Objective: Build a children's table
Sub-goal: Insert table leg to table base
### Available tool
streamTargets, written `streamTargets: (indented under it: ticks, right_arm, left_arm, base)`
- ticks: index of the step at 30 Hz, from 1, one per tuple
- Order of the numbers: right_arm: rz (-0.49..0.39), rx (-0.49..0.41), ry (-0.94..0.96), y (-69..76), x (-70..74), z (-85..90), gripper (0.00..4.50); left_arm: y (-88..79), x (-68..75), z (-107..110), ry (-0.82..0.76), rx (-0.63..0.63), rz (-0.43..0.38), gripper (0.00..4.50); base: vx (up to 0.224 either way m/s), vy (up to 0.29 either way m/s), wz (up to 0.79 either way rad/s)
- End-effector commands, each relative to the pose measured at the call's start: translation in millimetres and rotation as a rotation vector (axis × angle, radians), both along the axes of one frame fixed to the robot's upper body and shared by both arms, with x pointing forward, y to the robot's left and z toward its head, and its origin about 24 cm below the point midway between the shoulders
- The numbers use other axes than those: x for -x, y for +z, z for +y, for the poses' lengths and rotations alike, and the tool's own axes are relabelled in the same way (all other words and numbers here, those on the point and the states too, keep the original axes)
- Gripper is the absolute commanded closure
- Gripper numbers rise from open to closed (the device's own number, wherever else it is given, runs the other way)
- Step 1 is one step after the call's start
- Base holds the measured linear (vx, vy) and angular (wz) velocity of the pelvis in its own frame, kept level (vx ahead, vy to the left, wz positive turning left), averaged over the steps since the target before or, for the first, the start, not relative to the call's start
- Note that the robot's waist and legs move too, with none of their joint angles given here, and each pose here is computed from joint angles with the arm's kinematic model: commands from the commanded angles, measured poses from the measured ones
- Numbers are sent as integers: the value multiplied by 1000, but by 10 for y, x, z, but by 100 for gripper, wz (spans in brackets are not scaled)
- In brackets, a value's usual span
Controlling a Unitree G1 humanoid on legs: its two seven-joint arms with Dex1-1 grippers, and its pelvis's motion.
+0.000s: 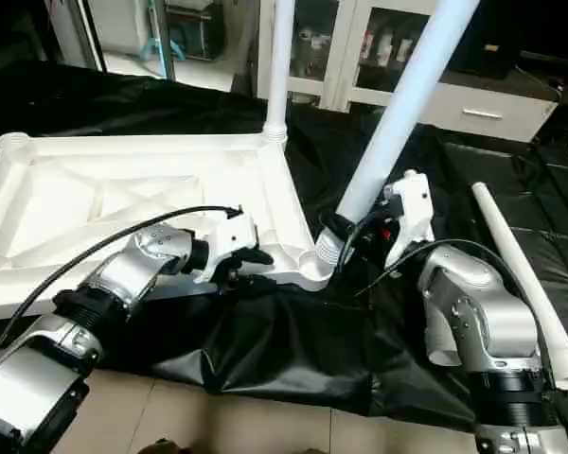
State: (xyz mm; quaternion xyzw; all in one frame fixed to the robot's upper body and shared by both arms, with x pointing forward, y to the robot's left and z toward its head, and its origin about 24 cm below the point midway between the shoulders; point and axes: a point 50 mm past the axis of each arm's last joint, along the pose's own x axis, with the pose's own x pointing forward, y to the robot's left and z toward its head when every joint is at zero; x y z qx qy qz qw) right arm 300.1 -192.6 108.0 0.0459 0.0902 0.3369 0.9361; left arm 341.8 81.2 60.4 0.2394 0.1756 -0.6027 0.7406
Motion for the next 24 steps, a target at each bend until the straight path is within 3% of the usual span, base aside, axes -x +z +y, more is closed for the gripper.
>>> streamTargets:
  ticks: [1, 4, 16, 24]
  right_arm:
    - [-1, 16, 7, 22, 13, -13, 264]
    - [1, 22, 17, 30, 16, 8, 264]
    - [-3, 57, 34, 53, -9, 0, 264]
    - [12, 30, 68, 58, -17, 48, 264]
  left_arm:
    - [-37, -7, 21, 12, -34, 21, 276]
    - [-55, 4, -14, 3, -35, 45, 307]
    - [-156, 55, -34, -65, -238, 74, 417]
    - [-205, 129, 24, -121, -237, 70, 450]
  base:
    - [0, 0, 0]
    - [0, 0, 0]
    - [0, 0, 0]
    - [0, 0, 0]
